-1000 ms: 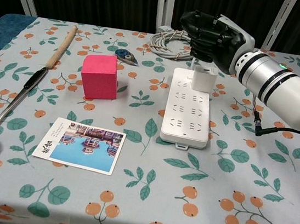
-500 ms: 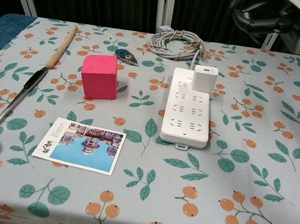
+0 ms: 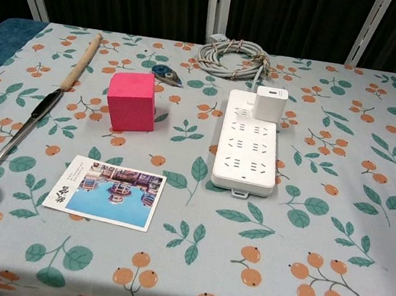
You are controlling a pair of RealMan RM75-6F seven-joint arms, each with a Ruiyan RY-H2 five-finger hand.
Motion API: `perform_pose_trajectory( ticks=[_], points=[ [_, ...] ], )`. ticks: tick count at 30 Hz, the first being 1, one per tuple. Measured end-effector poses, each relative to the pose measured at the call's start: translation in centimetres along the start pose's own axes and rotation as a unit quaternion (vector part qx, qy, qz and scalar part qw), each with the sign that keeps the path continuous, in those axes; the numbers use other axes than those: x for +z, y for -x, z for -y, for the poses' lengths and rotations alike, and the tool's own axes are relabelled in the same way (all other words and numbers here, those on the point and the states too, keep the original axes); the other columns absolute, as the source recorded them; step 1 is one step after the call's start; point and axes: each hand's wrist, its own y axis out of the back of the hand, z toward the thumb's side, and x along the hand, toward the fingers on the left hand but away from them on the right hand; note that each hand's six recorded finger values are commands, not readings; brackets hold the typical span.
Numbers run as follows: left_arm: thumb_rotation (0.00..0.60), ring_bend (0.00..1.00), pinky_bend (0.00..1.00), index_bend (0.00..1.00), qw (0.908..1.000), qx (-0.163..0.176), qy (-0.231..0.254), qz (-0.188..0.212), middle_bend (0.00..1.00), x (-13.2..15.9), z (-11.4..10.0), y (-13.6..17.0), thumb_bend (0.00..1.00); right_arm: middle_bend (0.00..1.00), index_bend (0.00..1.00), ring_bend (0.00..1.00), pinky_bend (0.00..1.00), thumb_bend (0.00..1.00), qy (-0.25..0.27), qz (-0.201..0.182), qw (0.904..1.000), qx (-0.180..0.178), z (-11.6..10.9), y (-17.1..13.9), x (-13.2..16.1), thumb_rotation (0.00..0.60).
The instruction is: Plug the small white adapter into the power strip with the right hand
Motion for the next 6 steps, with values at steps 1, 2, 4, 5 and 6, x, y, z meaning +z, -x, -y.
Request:
perform_pose_trajectory(
  ticks=[1,2,4,5,6],
  points=[
    [0.6,0.0,0.0,0.02,1.0,0.001,0.0,0.0,0.0,0.1,0.0,0.0,0.0,0.0,0.0,0.0,0.0,0.23,-0.003,0.008,1.0,0.0,0.0,-0.8,-0.4,0.6],
    [0.6,0.0,0.0,0.02,1.0,0.001,0.0,0.001,0.0,0.1,0.0,0.0,0.0,0.0,0.0,0.0,0.0,0.23,-0.008,0.017,0.9998,0.0,0.0,-1.7,-0.9,0.6],
    [0.6,0.0,0.0,0.02,1.0,0.001,0.001,0.001,0.0,0.2,0.0,0.0,0.0,0.0,0.0,0.0,0.0,0.23,-0.012,0.026,0.9996,-0.001,0.0,-2.8,-1.4,0.6],
    [0.6,0.0,0.0,0.02,1.0,0.002,0.001,0.001,0.0,0.3,0.0,0.0,0.0,0.0,0.0,0.0,0.0,0.23,-0.013,0.028,0.9995,-0.002,0.0,-3.2,-1.5,0.6],
    [0.6,0.0,0.0,0.02,1.0,0.001,0.001,0.001,0.0,0.3,0.0,0.0,0.0,0.0,0.0,0.0,0.0,0.23,-0.014,0.028,0.9995,-0.003,0.0,-3.5,-1.5,0.6]
  ],
)
